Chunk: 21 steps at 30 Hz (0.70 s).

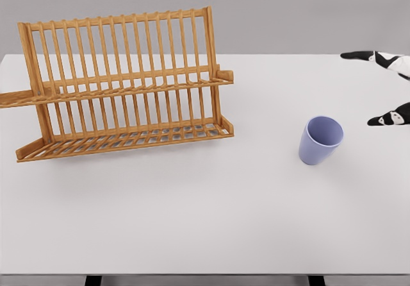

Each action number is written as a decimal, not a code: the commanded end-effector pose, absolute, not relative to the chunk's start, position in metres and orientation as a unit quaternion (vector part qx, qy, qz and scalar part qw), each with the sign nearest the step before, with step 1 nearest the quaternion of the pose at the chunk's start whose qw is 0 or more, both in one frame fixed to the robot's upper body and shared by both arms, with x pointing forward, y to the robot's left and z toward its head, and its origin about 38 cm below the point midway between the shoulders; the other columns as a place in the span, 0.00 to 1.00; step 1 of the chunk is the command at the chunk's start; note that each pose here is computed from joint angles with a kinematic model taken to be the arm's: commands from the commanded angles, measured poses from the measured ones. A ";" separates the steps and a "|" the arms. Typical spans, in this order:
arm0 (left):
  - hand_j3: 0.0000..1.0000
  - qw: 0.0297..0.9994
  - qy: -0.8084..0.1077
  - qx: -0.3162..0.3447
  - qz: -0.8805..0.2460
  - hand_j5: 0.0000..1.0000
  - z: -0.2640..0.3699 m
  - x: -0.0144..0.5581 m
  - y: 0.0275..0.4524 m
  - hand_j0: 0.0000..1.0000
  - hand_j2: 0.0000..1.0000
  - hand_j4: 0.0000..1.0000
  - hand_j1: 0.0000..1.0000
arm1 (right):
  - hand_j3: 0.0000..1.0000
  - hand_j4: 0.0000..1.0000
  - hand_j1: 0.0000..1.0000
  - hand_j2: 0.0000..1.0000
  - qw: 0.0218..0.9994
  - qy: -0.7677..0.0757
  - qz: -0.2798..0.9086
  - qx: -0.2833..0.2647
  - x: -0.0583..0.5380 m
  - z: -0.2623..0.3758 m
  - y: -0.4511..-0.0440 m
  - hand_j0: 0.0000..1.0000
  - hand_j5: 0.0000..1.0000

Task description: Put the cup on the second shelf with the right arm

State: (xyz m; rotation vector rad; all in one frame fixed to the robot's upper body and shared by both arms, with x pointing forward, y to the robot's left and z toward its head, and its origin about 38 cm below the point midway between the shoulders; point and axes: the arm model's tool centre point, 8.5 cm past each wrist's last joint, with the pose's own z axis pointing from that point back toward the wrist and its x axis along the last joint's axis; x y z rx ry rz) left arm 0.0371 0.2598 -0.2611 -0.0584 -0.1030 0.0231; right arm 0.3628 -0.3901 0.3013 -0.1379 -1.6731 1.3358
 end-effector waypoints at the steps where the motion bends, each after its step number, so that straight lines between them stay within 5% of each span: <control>1: 1.00 0.998 -0.051 -0.029 0.012 1.00 -0.261 0.037 0.260 1.00 1.00 1.00 1.00 | 1.00 1.00 1.00 1.00 0.536 -0.711 0.454 -0.011 0.377 0.264 -0.387 1.00 1.00; 21: 1.00 0.998 -0.051 -0.029 0.012 1.00 -0.261 0.037 0.260 1.00 1.00 1.00 1.00 | 1.00 1.00 1.00 1.00 0.613 -0.715 0.329 0.069 0.360 0.201 -0.437 1.00 1.00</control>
